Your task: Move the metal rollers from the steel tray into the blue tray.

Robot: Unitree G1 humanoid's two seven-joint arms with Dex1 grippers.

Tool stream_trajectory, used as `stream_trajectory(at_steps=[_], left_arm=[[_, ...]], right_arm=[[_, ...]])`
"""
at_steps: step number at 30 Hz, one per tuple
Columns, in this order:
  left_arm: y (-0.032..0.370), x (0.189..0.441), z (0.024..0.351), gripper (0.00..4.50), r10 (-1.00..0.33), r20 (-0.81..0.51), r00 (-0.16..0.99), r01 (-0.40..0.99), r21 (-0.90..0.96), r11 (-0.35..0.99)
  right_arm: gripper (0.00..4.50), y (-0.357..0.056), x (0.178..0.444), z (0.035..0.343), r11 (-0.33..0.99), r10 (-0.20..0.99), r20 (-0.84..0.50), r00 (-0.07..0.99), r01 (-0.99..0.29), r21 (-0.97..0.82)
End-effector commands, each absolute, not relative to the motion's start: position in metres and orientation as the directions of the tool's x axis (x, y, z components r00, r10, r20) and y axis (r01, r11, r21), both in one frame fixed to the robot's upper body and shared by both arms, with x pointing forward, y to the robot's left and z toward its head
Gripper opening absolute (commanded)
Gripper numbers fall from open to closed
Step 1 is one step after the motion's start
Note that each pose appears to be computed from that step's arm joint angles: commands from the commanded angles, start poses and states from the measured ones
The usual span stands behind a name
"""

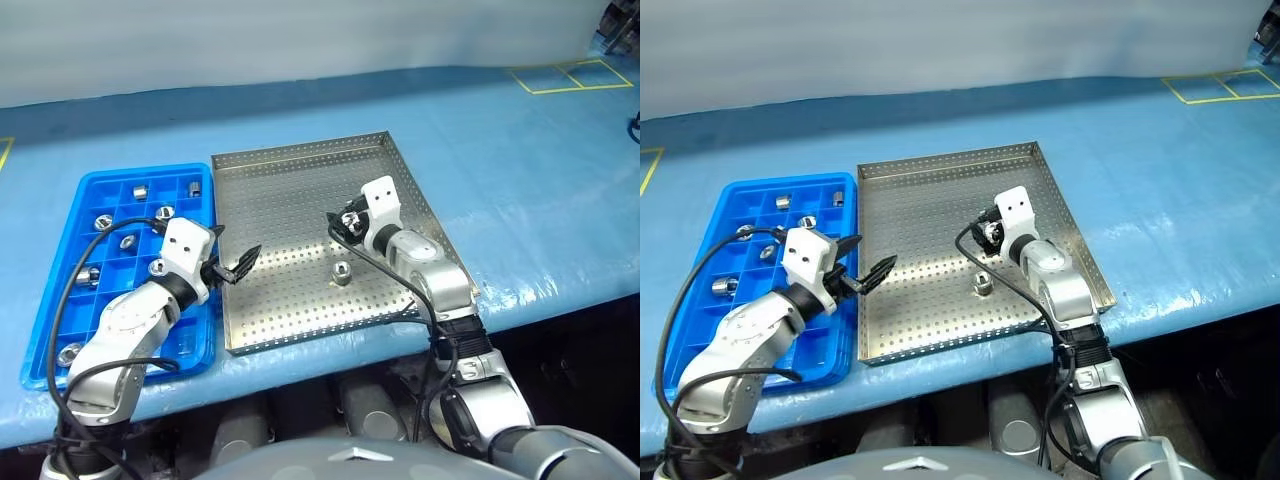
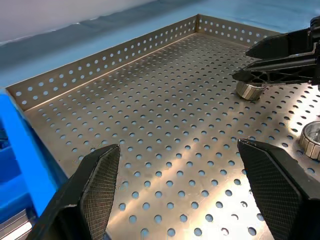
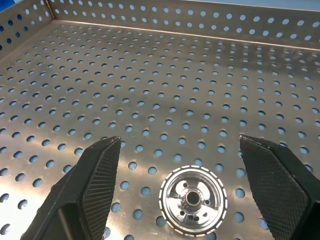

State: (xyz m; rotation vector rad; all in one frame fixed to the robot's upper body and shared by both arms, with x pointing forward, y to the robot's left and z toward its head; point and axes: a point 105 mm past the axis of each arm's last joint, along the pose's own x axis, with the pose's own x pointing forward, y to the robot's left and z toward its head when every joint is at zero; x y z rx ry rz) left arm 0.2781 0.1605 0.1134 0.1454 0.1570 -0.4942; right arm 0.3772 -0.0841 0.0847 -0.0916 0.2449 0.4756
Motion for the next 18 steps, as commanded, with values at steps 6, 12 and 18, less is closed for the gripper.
stream_trajectory(at_steps=[6, 12, 18], left_arm=[[0.160, 0.276, 0.130, 4.12, -0.461, -0.132, 0.877, 0.477, 0.144, 0.867], [0.160, 0.277, 0.130, 4.12, -0.461, -0.133, 0.878, 0.477, 0.148, 0.866], [0.162, 0.277, 0.131, 4.12, -0.456, -0.132, 0.880, 0.472, 0.150, 0.869]], right_arm=[[3.97, -0.097, 0.382, 0.084, 0.910, 0.393, -0.245, 0.886, -0.414, -0.038], [3.97, -0.114, 0.381, 0.080, 0.933, 0.336, -0.263, 0.904, -0.358, -0.036], [3.97, -0.122, 0.372, 0.067, 0.941, 0.322, -0.304, 0.897, -0.340, -0.005]])
